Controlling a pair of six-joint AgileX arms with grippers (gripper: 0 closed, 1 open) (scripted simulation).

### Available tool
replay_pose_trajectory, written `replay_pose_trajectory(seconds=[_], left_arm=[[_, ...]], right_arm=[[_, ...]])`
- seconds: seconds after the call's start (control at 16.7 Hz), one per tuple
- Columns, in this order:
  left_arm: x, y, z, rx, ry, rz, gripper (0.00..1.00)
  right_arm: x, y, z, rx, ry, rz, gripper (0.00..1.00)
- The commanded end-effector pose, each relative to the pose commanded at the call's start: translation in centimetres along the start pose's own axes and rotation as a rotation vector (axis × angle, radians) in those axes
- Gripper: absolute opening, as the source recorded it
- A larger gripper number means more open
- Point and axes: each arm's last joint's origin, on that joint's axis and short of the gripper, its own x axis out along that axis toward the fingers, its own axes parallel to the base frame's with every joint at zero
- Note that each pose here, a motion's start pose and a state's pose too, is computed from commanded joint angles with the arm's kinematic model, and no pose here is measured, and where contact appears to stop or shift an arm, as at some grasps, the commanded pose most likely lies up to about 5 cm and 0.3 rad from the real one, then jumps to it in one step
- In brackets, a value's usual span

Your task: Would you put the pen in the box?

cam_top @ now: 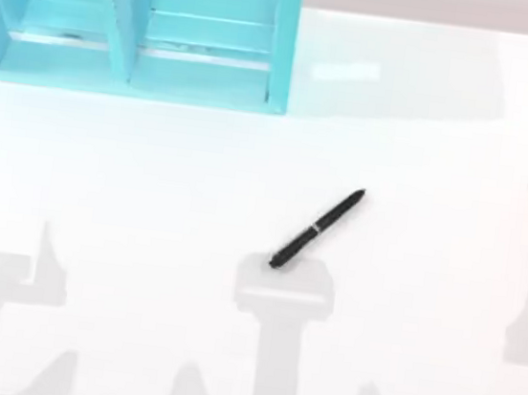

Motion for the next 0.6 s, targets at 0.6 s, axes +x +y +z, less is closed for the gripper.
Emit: replay_pose_trajectory(seconds=[0.6], left_arm=[[0.0, 0.0, 0.0, 0.0, 0.0, 0.0, 1.0]], right_arm=[[1.1, 1.1, 5.1, 0.208, 0.234, 0.078, 1.0]])
